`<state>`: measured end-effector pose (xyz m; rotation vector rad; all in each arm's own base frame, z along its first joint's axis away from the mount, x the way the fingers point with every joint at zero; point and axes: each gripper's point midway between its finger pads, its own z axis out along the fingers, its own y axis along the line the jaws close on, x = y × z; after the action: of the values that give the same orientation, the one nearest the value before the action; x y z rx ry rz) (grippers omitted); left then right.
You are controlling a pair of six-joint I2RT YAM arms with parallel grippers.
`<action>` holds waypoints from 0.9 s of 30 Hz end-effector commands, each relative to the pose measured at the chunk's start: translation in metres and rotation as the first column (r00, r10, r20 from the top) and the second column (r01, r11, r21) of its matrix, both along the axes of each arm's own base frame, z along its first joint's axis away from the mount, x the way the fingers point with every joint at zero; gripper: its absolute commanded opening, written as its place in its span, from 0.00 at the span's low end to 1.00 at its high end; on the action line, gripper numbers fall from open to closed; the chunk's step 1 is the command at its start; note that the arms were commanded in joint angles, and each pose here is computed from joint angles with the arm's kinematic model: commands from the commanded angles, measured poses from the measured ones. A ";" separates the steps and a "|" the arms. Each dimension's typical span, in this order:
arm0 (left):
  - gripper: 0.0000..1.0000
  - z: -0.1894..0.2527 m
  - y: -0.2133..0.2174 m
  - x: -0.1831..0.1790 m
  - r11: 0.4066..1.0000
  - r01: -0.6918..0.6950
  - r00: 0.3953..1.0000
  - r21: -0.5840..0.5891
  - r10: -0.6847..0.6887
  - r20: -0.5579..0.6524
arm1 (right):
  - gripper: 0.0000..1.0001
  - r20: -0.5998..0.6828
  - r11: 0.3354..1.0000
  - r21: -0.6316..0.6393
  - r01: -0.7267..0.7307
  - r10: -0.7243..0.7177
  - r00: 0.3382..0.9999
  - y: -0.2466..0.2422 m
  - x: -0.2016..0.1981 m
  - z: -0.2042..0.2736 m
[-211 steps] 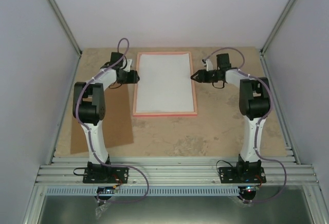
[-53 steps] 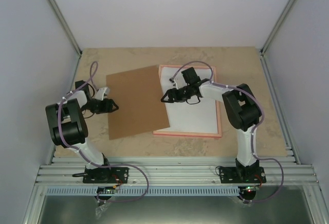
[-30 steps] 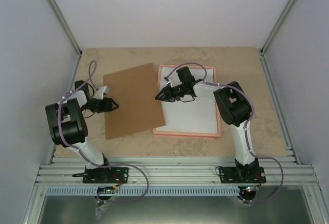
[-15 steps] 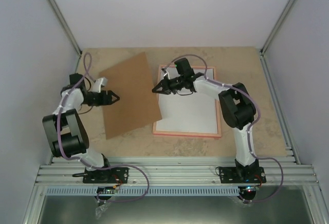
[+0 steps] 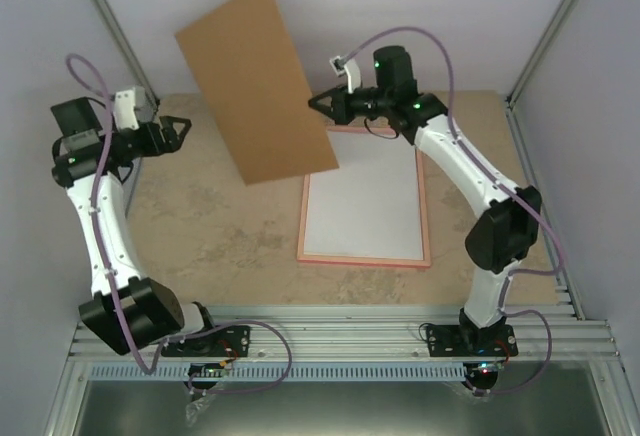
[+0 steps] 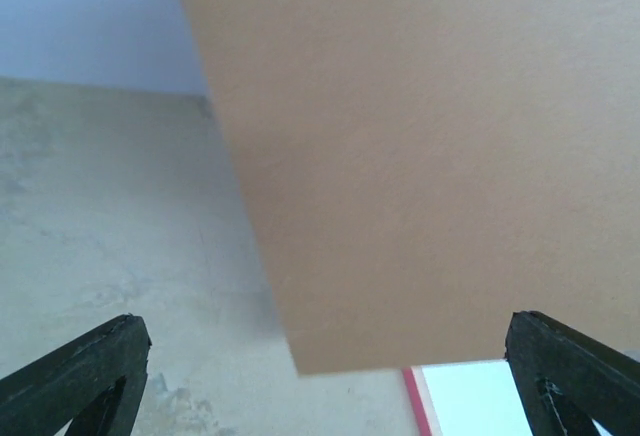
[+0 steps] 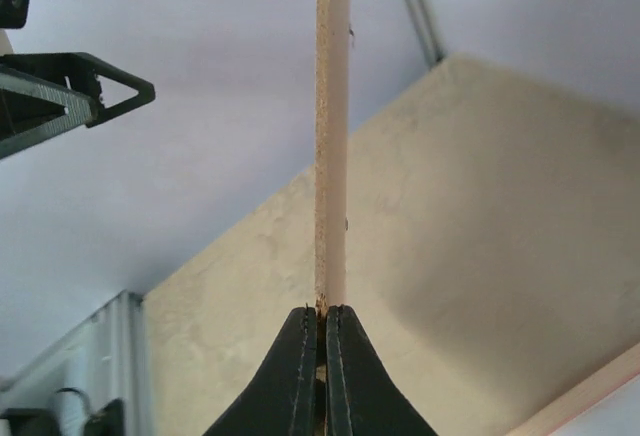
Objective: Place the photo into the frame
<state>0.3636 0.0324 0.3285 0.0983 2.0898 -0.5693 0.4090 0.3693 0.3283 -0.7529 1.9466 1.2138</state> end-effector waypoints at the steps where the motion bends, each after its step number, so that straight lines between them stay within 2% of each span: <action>1: 1.00 0.045 0.007 -0.006 0.987 -0.096 0.992 -0.128 0.105 0.064 | 0.00 0.459 0.997 -0.045 0.056 -0.029 0.888 -0.025 -0.010 0.096; 5: 1.00 0.078 -0.003 -0.007 0.956 -0.081 0.985 -0.281 0.120 0.122 | 0.00 0.631 0.961 -0.098 0.258 -0.140 0.763 -0.054 0.000 0.125; 8: 1.00 0.108 -0.009 -0.011 0.912 -0.057 0.971 -0.407 0.146 0.189 | 0.01 0.698 0.925 -0.112 0.362 -0.186 0.691 -0.068 0.005 0.137; 11: 1.00 0.139 -0.006 -0.015 0.875 -0.055 0.939 -0.480 0.209 0.273 | 0.01 0.741 0.886 -0.141 0.441 -0.201 0.641 -0.070 0.012 0.133; 16: 0.99 0.151 -0.013 -0.008 0.778 -0.008 0.956 -0.628 0.190 0.223 | 0.00 0.830 0.805 -0.196 0.560 -0.168 0.532 -0.059 0.014 0.121; 18: 0.99 0.153 -0.020 -0.007 0.758 -0.011 0.952 -0.653 0.207 0.225 | 0.00 0.846 0.775 -0.196 0.601 -0.176 0.503 -0.052 0.014 0.119; 22: 0.96 0.161 -0.038 -0.004 0.749 -0.004 0.937 -0.663 0.233 0.259 | 0.00 0.860 0.740 -0.220 0.635 -0.159 0.484 -0.015 0.011 0.111; 27: 0.90 0.141 -0.034 0.013 0.713 -0.080 0.947 -0.697 0.274 0.171 | 0.00 0.903 0.721 -0.220 0.657 -0.104 0.417 0.045 -0.001 0.102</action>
<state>0.3671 -0.0111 0.4716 -0.3433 1.5273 -1.1157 0.4136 0.3864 0.3768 -0.9803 1.5803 -0.0531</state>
